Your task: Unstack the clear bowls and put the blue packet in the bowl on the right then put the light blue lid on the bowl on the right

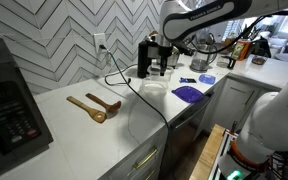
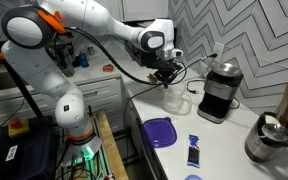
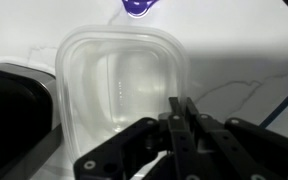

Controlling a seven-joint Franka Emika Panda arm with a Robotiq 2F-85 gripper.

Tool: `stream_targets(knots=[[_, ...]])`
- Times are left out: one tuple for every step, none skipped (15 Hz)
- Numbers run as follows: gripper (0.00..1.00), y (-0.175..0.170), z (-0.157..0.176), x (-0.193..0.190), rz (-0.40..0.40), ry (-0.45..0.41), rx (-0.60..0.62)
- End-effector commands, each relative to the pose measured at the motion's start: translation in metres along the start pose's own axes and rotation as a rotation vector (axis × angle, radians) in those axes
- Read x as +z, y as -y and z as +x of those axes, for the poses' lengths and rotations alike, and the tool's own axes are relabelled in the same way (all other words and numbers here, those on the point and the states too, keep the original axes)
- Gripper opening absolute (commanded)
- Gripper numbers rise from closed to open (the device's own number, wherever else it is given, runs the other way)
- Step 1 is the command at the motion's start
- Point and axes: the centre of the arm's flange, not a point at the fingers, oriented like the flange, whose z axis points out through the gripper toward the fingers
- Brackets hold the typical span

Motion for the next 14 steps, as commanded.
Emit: stream_targets(knots=[[0.02,0.006,-0.038,-0.016,-0.053,0.012,0.054],[0.02,0.004,-0.046,-0.018,-0.051,0.021,0.036],[0.02,0.001,-0.056,-0.018,-0.041,0.046,0.012],[0.02,-0.001,-0.066,-0.018,-0.027,0.071,-0.011],[0.02,-0.003,-0.076,-0.016,-0.016,0.099,-0.029],[0.02,-0.006,-0.085,-0.015,0.003,0.123,-0.063],[0.02,-0.01,-0.094,-0.012,0.009,0.146,-0.084],[0.02,-0.014,-0.103,-0.011,0.013,0.16,-0.091],[0.02,-0.019,-0.109,-0.011,0.017,0.145,-0.075],[0.07,-0.018,-0.086,-0.012,0.019,0.136,-0.054],[0.07,-0.022,-0.092,-0.012,0.022,0.135,-0.053],[0.07,-0.024,-0.096,-0.012,0.024,0.133,-0.053],[0.07,-0.025,-0.097,-0.012,0.025,0.132,-0.054],[0.07,-0.025,-0.097,-0.012,0.024,0.132,-0.054]])
